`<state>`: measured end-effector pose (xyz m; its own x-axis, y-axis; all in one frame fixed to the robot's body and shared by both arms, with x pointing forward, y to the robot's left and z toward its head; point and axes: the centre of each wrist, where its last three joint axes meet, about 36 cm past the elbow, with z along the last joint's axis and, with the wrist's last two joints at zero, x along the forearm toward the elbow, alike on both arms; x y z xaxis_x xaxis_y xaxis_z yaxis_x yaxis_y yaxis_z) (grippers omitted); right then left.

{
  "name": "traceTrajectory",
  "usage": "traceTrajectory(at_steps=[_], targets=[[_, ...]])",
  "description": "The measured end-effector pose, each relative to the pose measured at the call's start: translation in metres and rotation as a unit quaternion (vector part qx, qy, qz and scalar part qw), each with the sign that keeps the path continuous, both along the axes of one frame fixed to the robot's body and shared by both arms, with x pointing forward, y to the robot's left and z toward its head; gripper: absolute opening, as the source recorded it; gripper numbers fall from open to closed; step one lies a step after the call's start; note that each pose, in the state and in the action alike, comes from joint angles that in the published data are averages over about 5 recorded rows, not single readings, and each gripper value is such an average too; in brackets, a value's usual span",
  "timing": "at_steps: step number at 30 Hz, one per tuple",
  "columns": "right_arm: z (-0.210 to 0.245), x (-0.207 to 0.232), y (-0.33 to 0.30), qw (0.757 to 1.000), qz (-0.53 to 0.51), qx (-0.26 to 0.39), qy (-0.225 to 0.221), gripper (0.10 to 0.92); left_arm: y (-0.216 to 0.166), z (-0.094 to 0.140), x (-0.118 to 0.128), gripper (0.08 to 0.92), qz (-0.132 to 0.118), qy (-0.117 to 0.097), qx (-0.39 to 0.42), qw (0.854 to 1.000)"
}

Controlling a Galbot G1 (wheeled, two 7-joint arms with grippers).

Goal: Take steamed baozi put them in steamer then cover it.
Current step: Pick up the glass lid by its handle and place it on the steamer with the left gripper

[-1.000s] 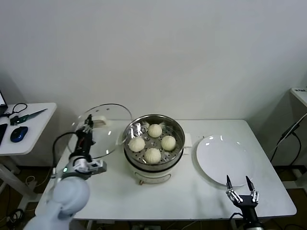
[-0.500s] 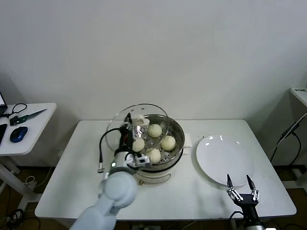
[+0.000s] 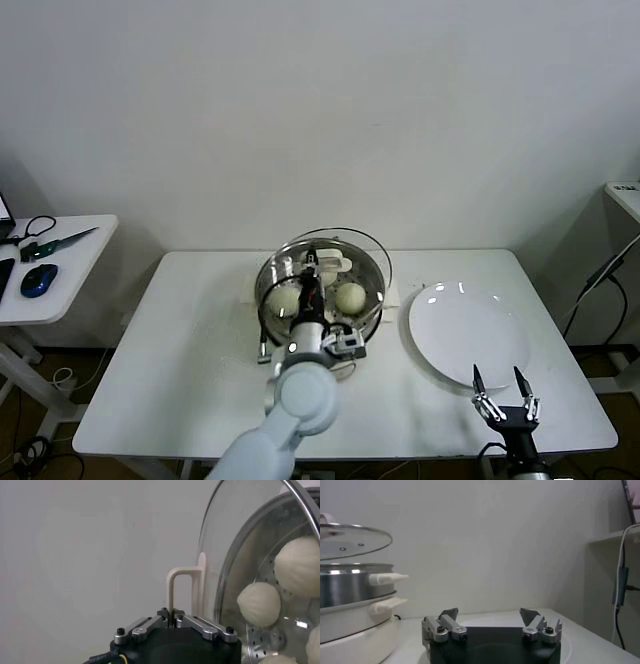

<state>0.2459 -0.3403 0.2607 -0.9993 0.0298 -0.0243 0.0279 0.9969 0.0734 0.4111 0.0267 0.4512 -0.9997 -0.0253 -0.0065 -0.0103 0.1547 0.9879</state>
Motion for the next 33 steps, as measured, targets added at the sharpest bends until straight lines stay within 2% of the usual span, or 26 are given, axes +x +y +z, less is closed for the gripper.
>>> traceTrajectory(at_steps=[21, 33], targets=[[0.002, 0.001, 0.003, 1.0, -0.004, 0.002, -0.008, 0.823, -0.005, -0.029, 0.006, 0.137, 0.023, 0.009, 0.051, 0.998], [0.001, 0.0, 0.005, 1.0, -0.006, 0.001, -0.011, 0.823, -0.009, -0.036, 0.007, 0.137, 0.02, 0.009, 0.064, 0.998]])
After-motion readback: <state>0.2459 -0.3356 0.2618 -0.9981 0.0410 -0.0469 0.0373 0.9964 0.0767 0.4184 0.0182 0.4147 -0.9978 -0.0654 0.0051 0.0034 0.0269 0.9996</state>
